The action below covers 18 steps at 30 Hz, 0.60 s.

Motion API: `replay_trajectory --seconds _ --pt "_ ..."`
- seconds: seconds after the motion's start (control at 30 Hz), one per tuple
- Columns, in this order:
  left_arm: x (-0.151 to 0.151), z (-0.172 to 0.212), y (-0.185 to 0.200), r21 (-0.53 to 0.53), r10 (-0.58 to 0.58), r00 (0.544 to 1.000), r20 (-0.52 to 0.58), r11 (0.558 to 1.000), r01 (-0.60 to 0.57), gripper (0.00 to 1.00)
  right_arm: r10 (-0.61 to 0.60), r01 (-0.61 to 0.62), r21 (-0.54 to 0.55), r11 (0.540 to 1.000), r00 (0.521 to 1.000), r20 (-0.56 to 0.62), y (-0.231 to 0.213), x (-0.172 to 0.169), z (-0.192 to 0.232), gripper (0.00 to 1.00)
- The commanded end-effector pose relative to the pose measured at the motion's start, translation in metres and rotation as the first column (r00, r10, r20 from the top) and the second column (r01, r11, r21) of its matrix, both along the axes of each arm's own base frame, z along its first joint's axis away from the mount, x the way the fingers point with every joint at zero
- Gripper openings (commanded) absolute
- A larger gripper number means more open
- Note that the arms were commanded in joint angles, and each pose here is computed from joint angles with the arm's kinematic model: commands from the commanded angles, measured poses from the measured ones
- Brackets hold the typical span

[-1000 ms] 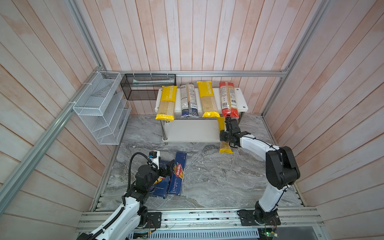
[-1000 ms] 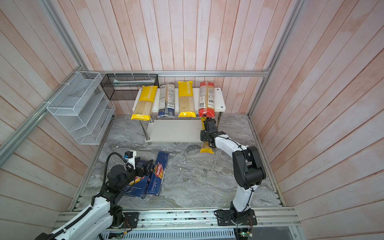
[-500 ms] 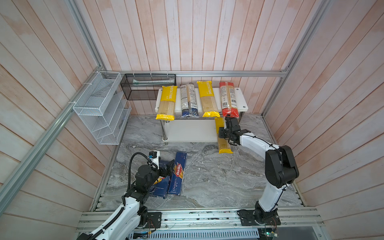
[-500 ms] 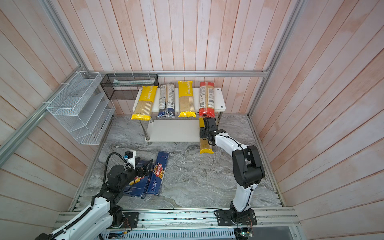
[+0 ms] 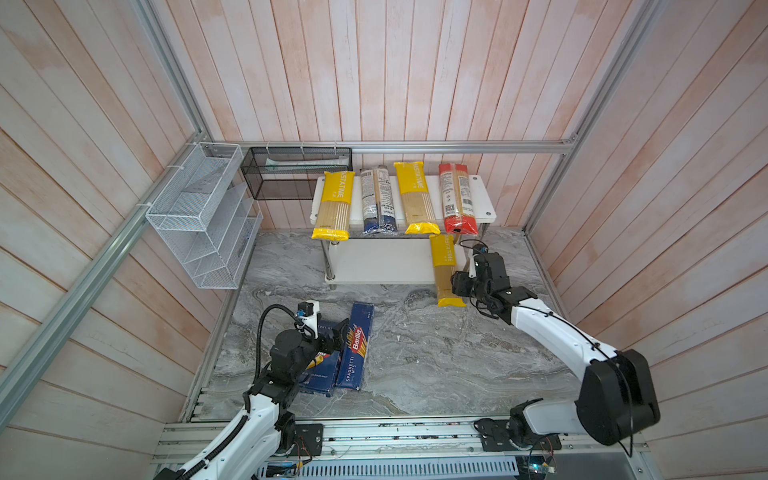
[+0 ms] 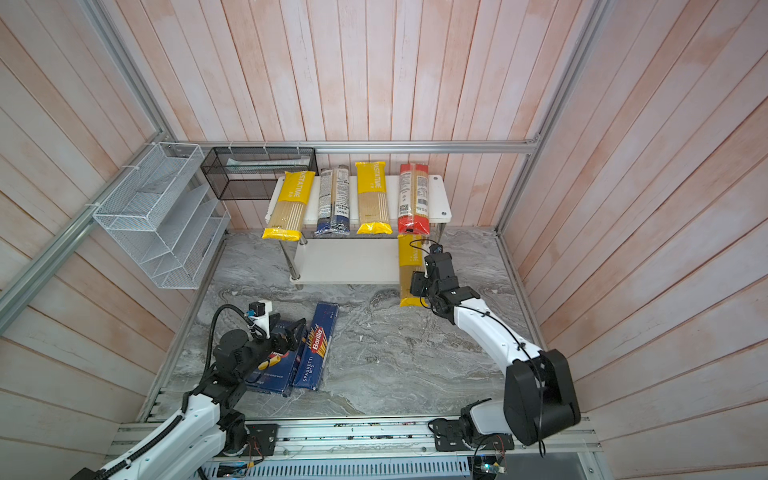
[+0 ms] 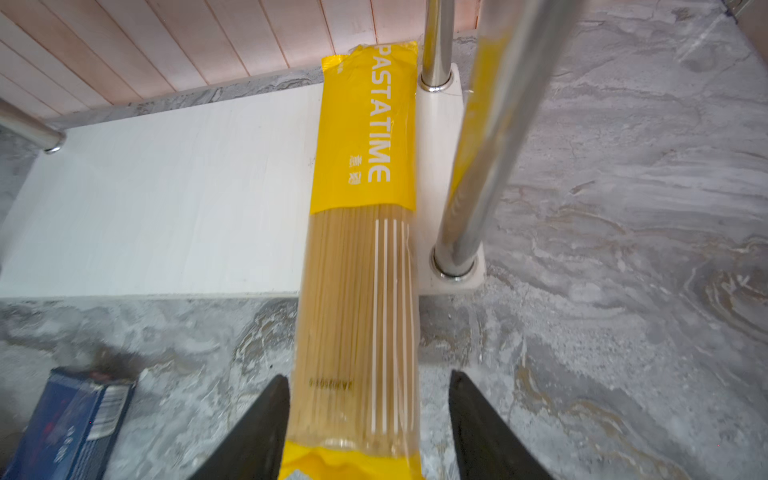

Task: Place and organize the pasta boxes and bags onto the shelf
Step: 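Open the right gripper and draw it back from the standing bag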

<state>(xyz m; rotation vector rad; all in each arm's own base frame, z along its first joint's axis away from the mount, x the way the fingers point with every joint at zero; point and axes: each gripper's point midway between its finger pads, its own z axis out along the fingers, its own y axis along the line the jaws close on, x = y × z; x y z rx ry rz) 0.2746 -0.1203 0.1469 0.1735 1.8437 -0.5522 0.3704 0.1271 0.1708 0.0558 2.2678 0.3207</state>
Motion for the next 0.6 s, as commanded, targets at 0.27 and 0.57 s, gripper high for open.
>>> replay_trajectory --seconds 0.27,0.57 --pt "0.004 0.016 -0.001 -0.015 0.004 0.999 0.039 1.000 -0.004 1.00 0.190 -0.162 0.267 0.950 0.978 -0.085 0.036 -0.072 -0.024 0.62" --pt "0.004 0.016 -0.002 -0.016 0.001 0.999 0.038 1.000 -0.001 1.00 0.208 -0.164 0.307 0.938 0.971 -0.117 0.044 -0.070 -0.048 0.63"
